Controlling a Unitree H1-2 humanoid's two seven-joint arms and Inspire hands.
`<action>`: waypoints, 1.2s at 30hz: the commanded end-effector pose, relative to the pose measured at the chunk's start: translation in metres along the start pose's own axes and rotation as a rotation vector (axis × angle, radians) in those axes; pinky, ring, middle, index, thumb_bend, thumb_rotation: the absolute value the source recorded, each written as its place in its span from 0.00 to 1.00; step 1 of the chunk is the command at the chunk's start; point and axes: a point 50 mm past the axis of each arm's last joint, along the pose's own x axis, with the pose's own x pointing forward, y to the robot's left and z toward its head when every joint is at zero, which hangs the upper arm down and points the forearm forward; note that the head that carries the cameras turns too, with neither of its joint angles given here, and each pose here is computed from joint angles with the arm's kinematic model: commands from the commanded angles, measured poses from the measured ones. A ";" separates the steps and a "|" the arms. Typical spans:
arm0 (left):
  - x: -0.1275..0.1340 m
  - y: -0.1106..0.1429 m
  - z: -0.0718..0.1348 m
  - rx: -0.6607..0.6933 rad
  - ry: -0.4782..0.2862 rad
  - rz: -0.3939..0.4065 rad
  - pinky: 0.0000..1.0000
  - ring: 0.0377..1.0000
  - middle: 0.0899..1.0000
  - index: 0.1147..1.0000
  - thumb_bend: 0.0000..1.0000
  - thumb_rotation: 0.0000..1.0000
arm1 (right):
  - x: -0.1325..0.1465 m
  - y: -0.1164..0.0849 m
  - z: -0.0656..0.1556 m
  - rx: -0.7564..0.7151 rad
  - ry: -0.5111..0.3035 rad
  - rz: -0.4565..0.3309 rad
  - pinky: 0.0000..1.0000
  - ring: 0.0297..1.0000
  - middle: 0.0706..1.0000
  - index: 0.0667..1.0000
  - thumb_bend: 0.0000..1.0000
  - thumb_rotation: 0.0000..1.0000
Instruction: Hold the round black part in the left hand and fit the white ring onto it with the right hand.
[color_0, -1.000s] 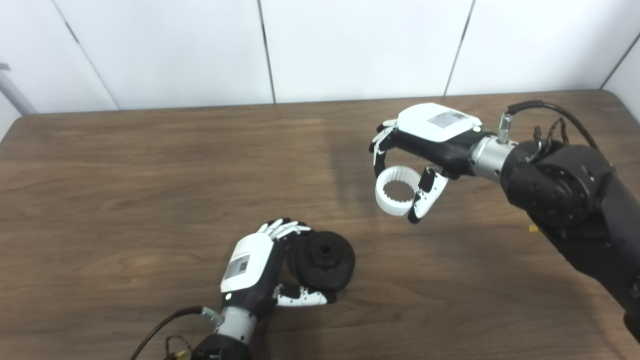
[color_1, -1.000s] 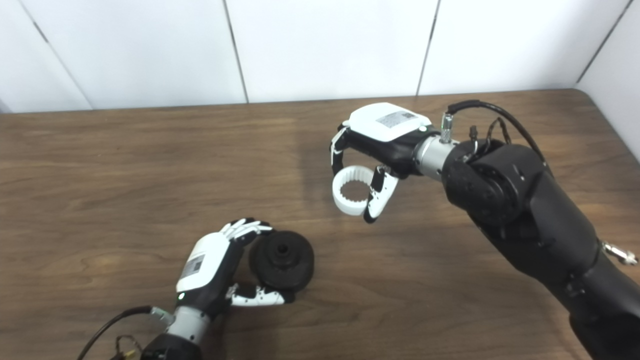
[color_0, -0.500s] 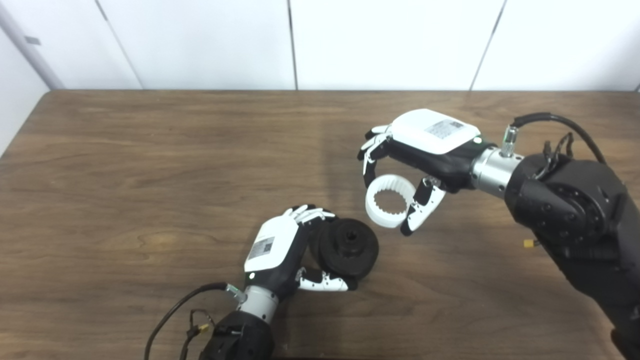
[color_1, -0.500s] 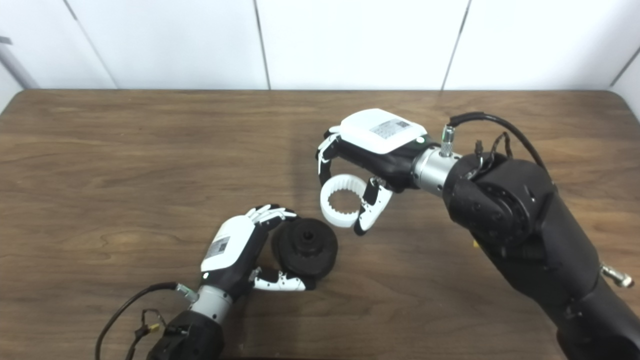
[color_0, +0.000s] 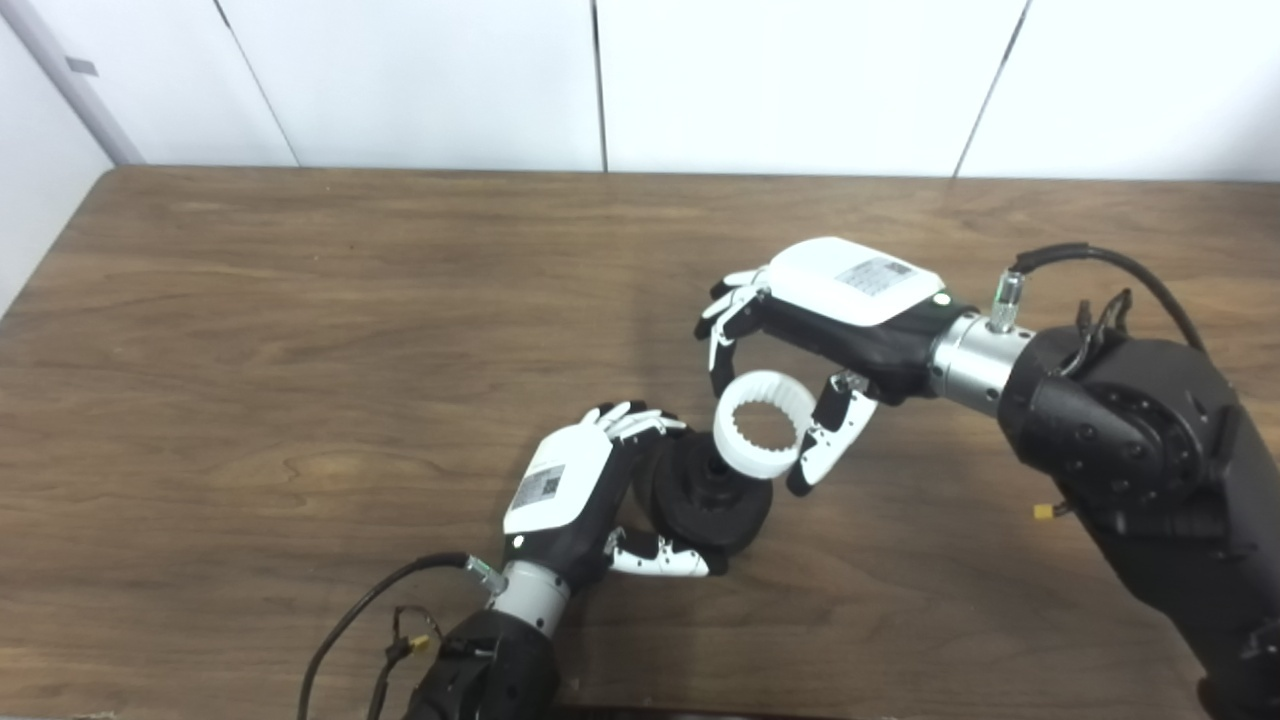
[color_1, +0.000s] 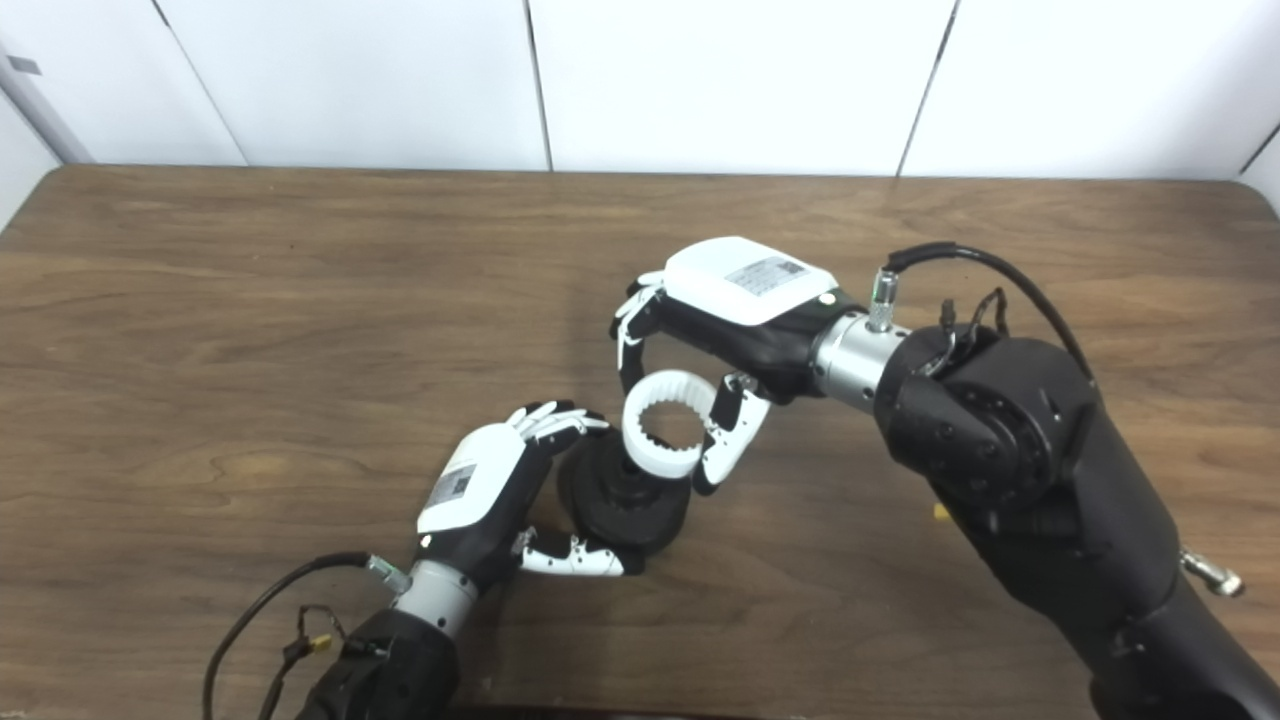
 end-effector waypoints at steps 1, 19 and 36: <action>-0.002 -0.021 -0.003 -0.046 0.037 -0.127 0.93 0.93 0.83 0.42 0.52 0.08 | -0.004 -0.010 0.007 -0.043 -0.038 -0.048 0.92 0.92 0.80 0.44 0.53 0.14; -0.003 -0.020 -0.002 -0.038 0.036 -0.127 0.93 0.92 0.82 0.42 0.52 0.08 | 0.011 0.018 0.008 -0.041 -0.041 -0.007 0.92 0.91 0.80 0.44 0.53 0.14; -0.004 -0.020 0.000 -0.038 0.038 -0.128 0.92 0.92 0.82 0.42 0.52 0.08 | 0.017 0.019 0.010 -0.035 -0.045 -0.021 0.96 0.93 0.81 0.44 0.53 0.14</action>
